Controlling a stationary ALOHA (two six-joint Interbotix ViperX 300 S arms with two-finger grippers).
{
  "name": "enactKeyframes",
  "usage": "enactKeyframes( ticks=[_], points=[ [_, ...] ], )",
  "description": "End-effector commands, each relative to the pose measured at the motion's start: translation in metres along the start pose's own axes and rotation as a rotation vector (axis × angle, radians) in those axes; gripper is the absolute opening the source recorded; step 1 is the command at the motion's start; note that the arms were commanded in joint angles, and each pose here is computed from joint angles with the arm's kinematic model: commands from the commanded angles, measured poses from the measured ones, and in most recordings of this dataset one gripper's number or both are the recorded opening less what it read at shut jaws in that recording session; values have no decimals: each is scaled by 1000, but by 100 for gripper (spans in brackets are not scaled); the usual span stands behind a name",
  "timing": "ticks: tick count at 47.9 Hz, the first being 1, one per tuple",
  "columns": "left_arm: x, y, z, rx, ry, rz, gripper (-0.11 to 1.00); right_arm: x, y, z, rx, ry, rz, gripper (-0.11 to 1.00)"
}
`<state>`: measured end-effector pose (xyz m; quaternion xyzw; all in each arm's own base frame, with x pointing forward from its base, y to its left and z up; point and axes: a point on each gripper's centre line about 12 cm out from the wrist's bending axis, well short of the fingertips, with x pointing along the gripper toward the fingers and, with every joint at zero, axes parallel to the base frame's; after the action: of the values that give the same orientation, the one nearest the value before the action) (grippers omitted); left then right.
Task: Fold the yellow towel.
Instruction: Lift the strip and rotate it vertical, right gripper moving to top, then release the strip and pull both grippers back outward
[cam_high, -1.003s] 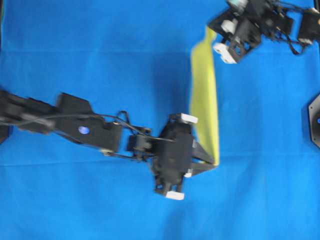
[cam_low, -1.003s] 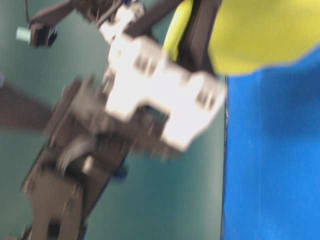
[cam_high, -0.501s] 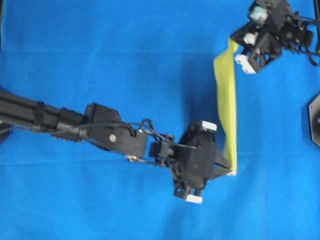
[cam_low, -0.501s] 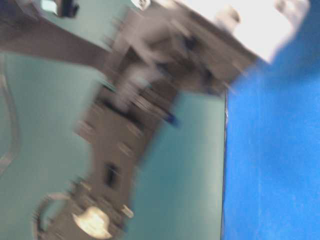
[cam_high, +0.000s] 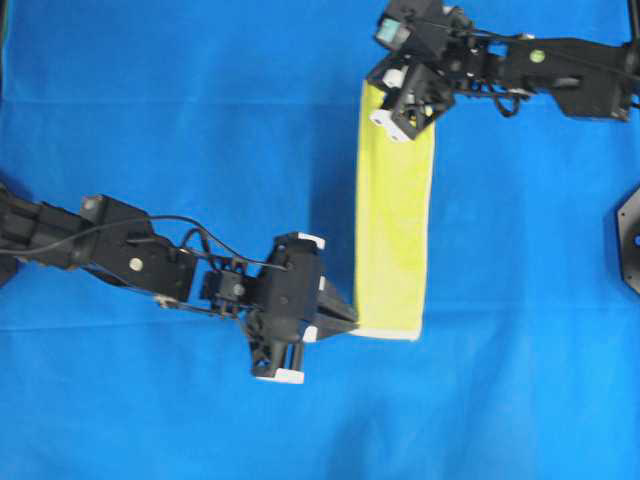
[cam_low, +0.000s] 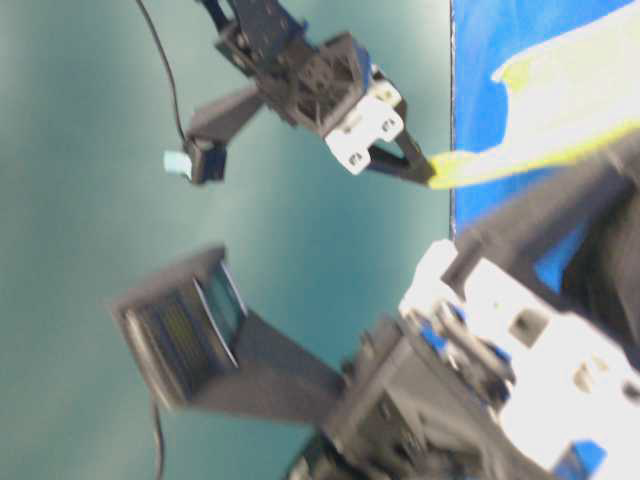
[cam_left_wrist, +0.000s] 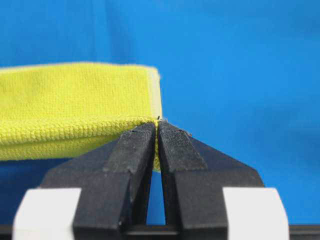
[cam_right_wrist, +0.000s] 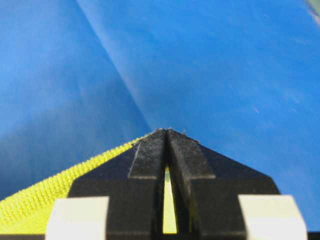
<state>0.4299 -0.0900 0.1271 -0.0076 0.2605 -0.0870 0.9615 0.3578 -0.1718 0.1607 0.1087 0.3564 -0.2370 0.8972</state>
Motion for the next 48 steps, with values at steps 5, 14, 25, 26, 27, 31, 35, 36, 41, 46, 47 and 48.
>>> enactKeyframes(
  ticks=[5, 14, 25, 26, 27, 31, 35, 36, 41, 46, 47, 48],
  points=[
    [-11, -16, 14, 14, -48, -33, 2, 1, 7, 25, -18, -63, 17, 1],
    [-10, -14, 16, 15, -53, -30, 2, 1, 9, 25, -43, -65, 19, 1],
    [-9, -13, 18, 23, -58, -27, 2, 1, 15, 25, -86, -80, 33, 1],
    [-8, -13, 18, 24, -60, -28, 2, 1, 15, 25, -89, -83, 34, 1],
    [-8, -13, 18, 23, -60, -27, 3, 1, 16, 26, -92, -87, 38, 1],
    [-9, -13, 18, 24, -58, -27, 16, 1, 18, 26, -97, -96, 46, 2],
    [-10, -13, 19, 26, -61, -27, 36, 1, 20, 26, -108, -97, 49, 15],
    [-10, -13, 18, 26, -60, -27, 42, 1, 21, 26, -122, -97, 50, 23],
    [-11, -12, 19, 24, -52, -24, 70, 0, 24, 25, -158, -95, 51, 53],
    [-20, -8, 23, 21, -31, -18, 83, -1, 22, 24, -154, -84, 40, 66],
    [-23, -9, 25, 19, -25, -17, 83, -2, 22, 24, -152, -82, 38, 65],
    [-26, -8, 26, 18, -19, -16, 83, -4, 21, 25, -150, -83, 35, 62]
  ],
)
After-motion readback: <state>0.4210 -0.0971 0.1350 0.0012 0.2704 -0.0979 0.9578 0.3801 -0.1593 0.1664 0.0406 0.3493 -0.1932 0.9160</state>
